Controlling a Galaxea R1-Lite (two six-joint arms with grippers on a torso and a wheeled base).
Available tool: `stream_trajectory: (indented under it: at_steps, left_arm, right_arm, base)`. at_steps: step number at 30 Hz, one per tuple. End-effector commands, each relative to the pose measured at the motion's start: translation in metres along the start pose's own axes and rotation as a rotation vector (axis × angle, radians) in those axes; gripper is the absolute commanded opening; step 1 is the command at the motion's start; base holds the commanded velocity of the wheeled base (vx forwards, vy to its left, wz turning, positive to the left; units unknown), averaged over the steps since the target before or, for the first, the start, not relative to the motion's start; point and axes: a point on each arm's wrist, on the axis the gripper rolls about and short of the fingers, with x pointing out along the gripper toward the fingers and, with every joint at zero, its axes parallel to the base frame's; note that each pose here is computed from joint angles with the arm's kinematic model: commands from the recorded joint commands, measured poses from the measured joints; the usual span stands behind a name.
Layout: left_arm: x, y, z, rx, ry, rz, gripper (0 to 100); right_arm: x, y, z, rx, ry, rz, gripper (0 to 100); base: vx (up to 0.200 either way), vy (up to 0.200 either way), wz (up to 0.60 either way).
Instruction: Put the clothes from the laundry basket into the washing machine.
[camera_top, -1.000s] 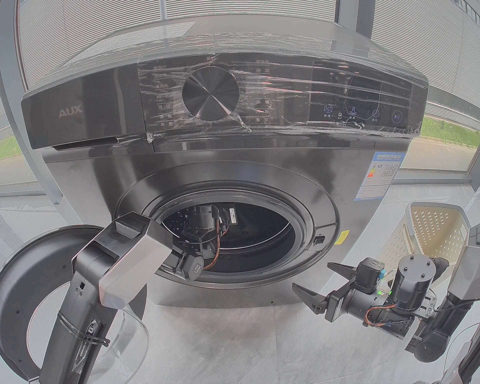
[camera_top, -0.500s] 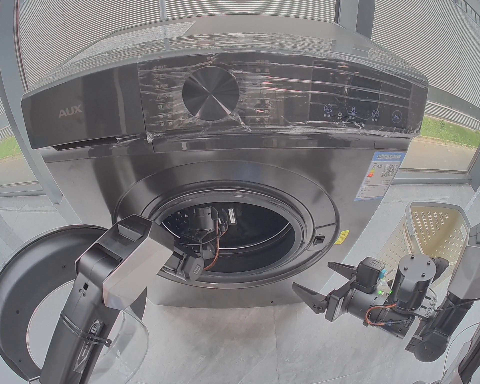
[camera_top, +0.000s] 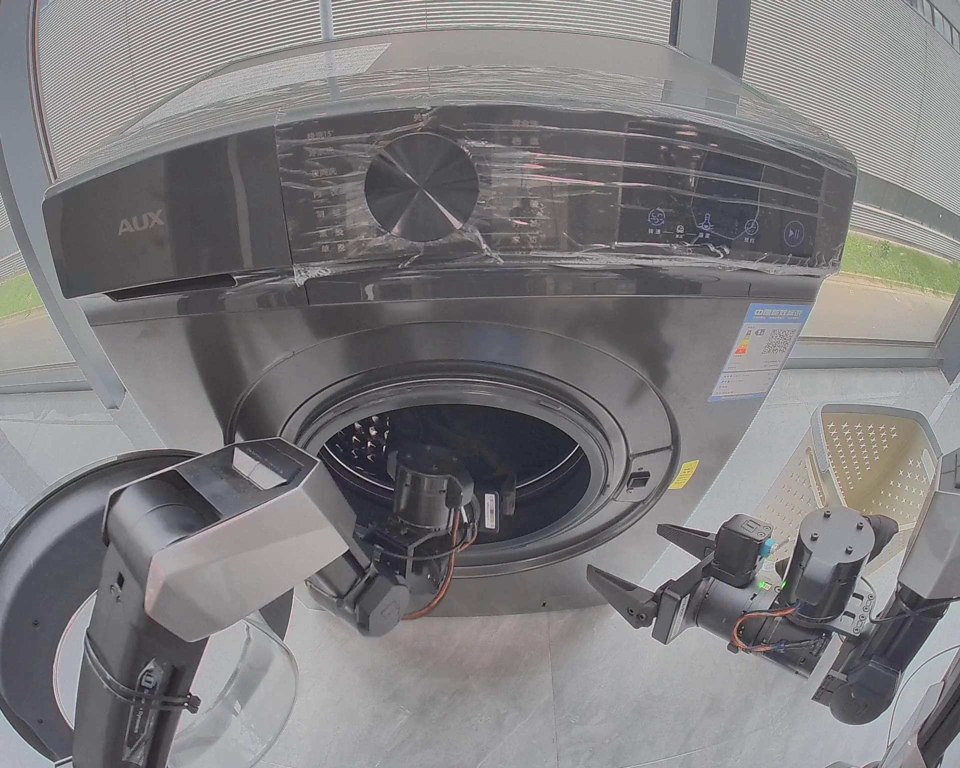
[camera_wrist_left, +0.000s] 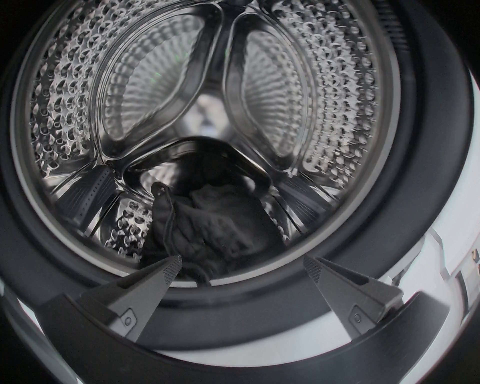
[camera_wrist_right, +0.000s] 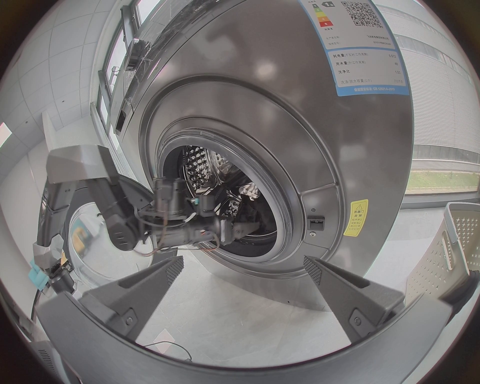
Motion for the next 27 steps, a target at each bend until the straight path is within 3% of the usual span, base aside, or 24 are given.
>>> stream_trajectory:
  at_steps: [1,4,6,8,9,13,18,20,23,27]
  left_arm:
    - [-0.091,-0.035,0.020,0.031,0.013,-0.146,100]
    - [-0.132,-0.038,0.008,0.057,0.043,-0.207,100]
    - [-0.143,-0.037,0.006,0.058,0.042,-0.222,100]
    - [-0.158,-0.034,0.007,0.038,0.021,-0.240,100]
    - [-0.172,-0.031,0.010,0.014,0.003,-0.259,100]
    - [-0.198,-0.024,0.014,-0.013,-0.021,-0.288,100]
    - [-0.239,-0.002,0.042,-0.086,-0.142,-0.298,100]
    - [-0.256,0.010,0.057,-0.142,-0.195,-0.301,100]
    - [-0.275,0.023,0.072,-0.186,-0.260,-0.248,100]
    - [-0.289,0.048,0.070,-0.189,-0.271,-0.154,100]
  right_arm:
    - [-0.003,0.000,0.001,0.000,-0.006,0.000,100]
    - [-0.006,0.001,0.000,-0.001,0.001,0.002,100]
    - [-0.007,0.000,-0.001,-0.001,0.005,0.001,100]
    - [-0.011,0.000,-0.001,-0.001,0.008,0.001,100]
    - [-0.015,0.000,0.001,-0.001,0.004,0.002,100]
    - [-0.022,0.000,0.003,-0.002,-0.002,0.001,100]
    - [-0.044,0.000,0.006,0.000,-0.013,-0.006,100]
    - [-0.057,-0.003,0.007,0.010,-0.017,-0.024,100]
    - [-0.068,-0.005,0.018,0.026,-0.082,-0.058,100]
    - [-0.082,-0.015,0.033,0.043,-0.183,-0.159,100]
  base:
    - [0.000,0.000,0.00]
    - [0.000,0.000,0.00]
    - [0.000,0.000,0.00]
    - [0.000,0.000,0.00]
    - [0.000,0.000,0.00]
    - [0.000,0.000,0.00]
    - [0.000,0.000,0.00]
    - [0.000,0.000,0.00]
    - [0.000,0.000,0.00]
    - [0.000,0.000,0.00]
